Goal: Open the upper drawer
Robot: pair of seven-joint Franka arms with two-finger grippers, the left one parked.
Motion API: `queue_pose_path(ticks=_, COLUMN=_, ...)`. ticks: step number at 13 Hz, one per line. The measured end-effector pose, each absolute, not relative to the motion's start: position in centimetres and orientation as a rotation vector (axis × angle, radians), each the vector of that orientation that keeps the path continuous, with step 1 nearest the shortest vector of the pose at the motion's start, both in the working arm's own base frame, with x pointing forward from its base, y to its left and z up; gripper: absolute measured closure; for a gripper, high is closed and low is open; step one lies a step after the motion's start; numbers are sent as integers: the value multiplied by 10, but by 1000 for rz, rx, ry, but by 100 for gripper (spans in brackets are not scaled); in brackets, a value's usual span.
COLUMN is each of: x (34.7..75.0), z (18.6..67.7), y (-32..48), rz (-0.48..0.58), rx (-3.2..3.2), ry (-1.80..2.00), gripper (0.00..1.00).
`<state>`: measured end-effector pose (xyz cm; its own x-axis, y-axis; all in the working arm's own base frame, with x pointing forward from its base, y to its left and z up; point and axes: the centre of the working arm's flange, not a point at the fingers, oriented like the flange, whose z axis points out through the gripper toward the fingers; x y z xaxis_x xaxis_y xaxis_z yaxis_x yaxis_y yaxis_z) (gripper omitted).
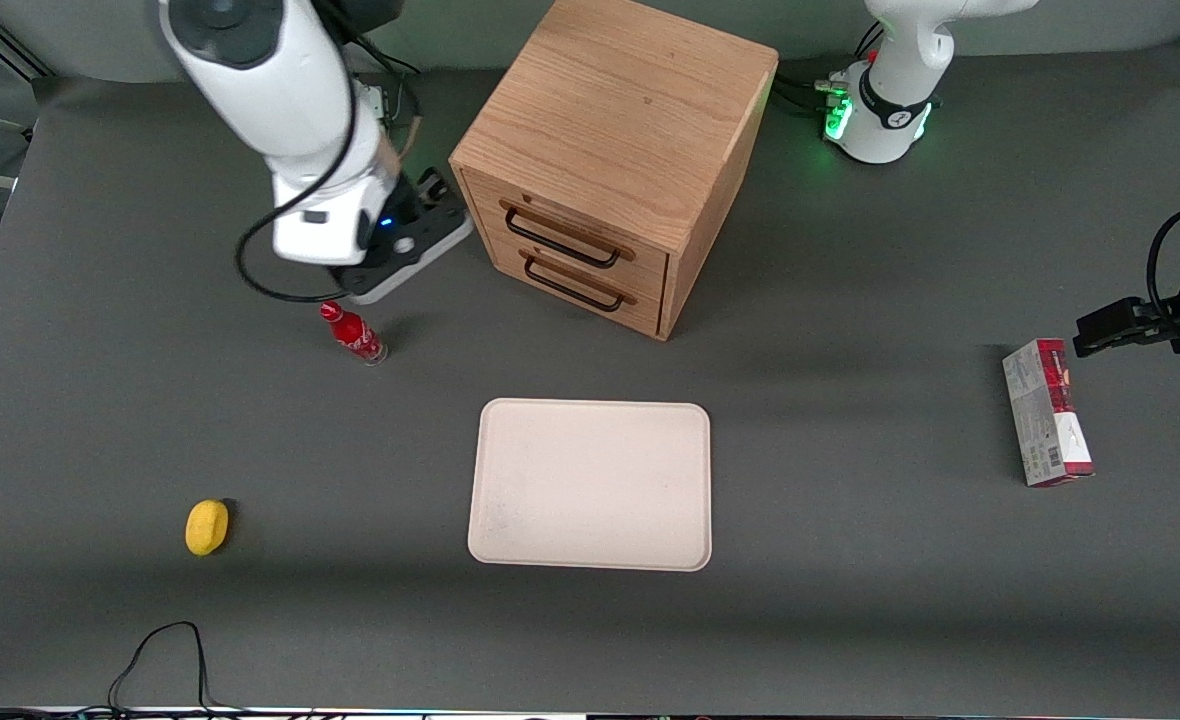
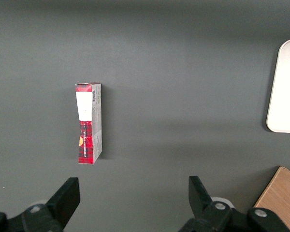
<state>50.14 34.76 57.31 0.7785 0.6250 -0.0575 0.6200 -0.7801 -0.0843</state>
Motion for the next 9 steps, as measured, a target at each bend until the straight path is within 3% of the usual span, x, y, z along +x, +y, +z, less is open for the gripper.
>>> queue_pose_path(ticks=9, x=446, z=549, y=442, rz=143, rx=-2747, ry=-1318, gripper=0)
